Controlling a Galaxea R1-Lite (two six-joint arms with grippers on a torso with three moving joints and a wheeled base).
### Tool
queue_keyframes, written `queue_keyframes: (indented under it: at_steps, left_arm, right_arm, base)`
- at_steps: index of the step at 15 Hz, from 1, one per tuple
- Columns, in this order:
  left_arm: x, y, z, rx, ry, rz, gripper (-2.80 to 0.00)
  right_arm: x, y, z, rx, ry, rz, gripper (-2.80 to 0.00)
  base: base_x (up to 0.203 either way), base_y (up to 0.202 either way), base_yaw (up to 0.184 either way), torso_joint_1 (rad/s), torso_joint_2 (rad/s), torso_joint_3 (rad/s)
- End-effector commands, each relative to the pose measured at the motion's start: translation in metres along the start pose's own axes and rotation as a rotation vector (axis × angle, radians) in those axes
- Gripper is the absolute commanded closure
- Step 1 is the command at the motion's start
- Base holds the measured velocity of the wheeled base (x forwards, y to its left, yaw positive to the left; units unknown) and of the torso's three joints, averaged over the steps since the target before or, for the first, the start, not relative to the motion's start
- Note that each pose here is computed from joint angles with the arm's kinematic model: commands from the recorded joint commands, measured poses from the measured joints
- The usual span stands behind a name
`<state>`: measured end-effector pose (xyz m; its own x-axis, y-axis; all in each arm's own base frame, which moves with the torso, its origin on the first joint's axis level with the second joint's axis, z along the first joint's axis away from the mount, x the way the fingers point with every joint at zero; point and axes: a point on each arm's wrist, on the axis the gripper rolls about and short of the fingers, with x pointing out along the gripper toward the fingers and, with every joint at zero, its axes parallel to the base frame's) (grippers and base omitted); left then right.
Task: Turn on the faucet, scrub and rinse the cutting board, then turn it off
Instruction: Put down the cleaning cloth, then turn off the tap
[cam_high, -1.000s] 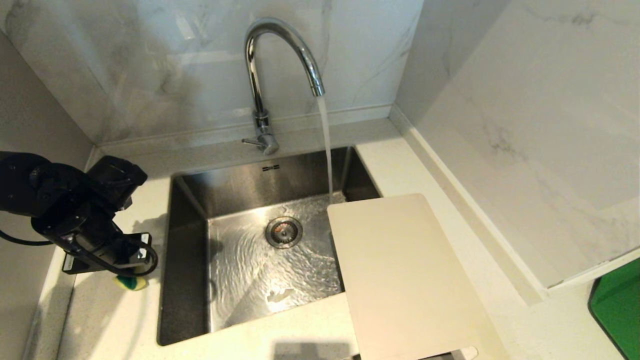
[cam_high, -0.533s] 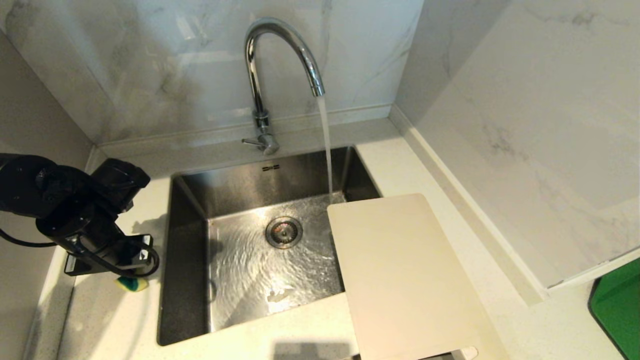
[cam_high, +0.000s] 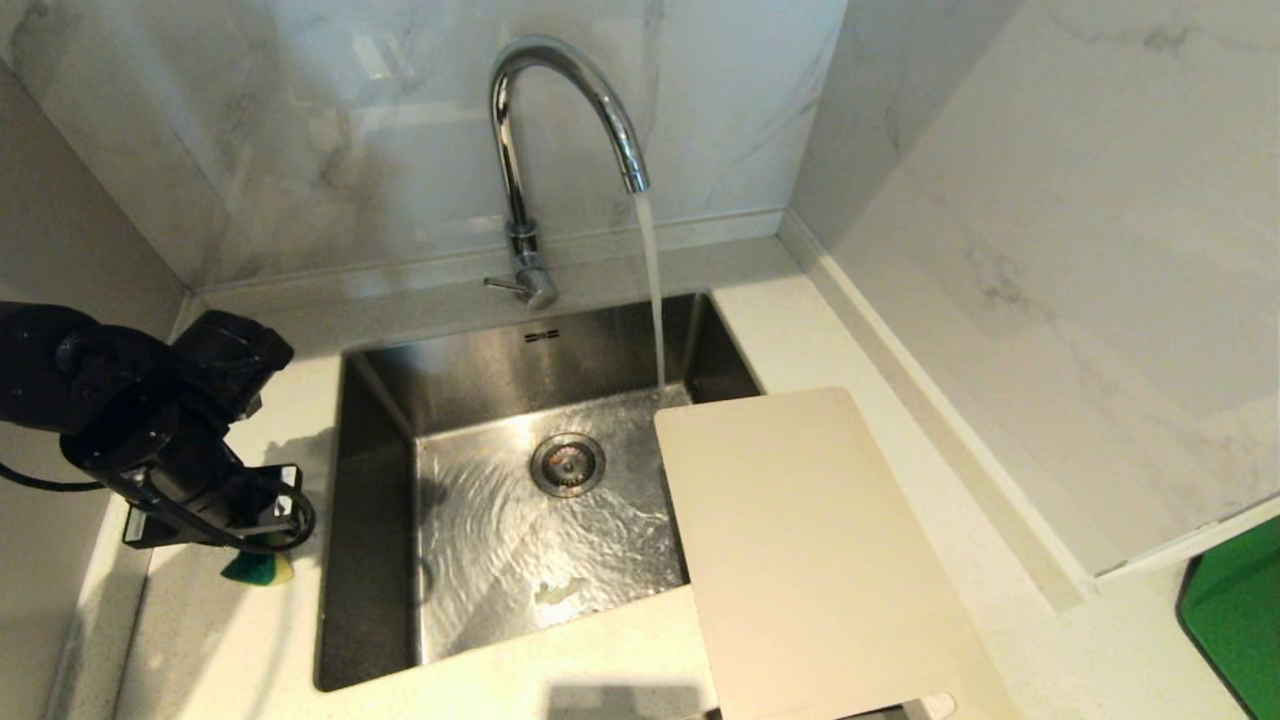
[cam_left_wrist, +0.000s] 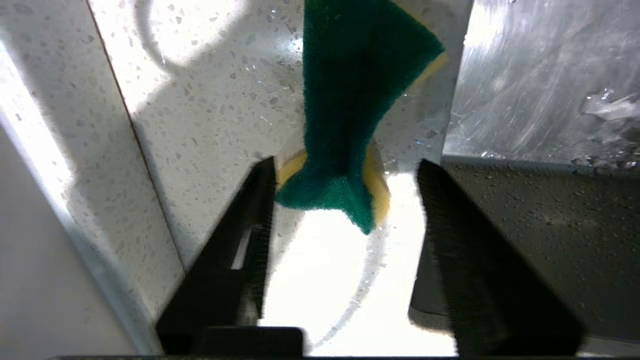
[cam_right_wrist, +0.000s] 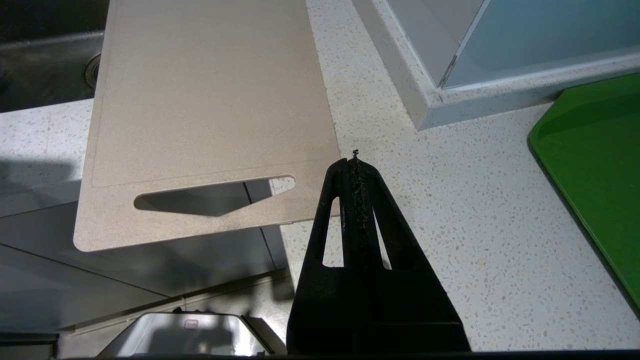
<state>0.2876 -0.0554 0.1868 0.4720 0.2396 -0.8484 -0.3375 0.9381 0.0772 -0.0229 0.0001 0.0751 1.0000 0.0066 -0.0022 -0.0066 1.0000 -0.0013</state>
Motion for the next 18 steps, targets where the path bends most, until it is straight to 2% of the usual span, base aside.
queue_keyframes:
  at_steps: [1,9,12,18]
  left_arm:
    - [-0.009,0.003,-0.001,-0.008,-0.016,-0.013,-2.80]
    - [-0.029,0.002,-0.005,-0.018,-0.061,-0.056,-2.80]
    - [-0.033,0.000,-0.006,-0.012,-0.069,-0.068,-2.80]
    - [-0.036,-0.001,-0.007,-0.027,-0.074,-0.075,-2.80]
  right_arm:
    - [0.000,0.000,0.000,0.000,0.001,0.001,0.00]
    - [0.000,0.000,0.000,0.000,0.001,0.000,0.00]
    - [0.000,0.000,0.000,0.000,0.001,0.001,0.00]
    - [0.000,0.000,0.000,0.000,0.001,0.001,0.00]
  base:
    - [0.000,0.000,0.000,0.000,0.00,0.000]
    - [0.000,0.000,0.000,0.000,0.00,0.000]
    - [0.000,0.000,0.000,0.128,-0.24,-0.117]
    - [0.000,0.000,0.000,0.000,0.00,0.000]
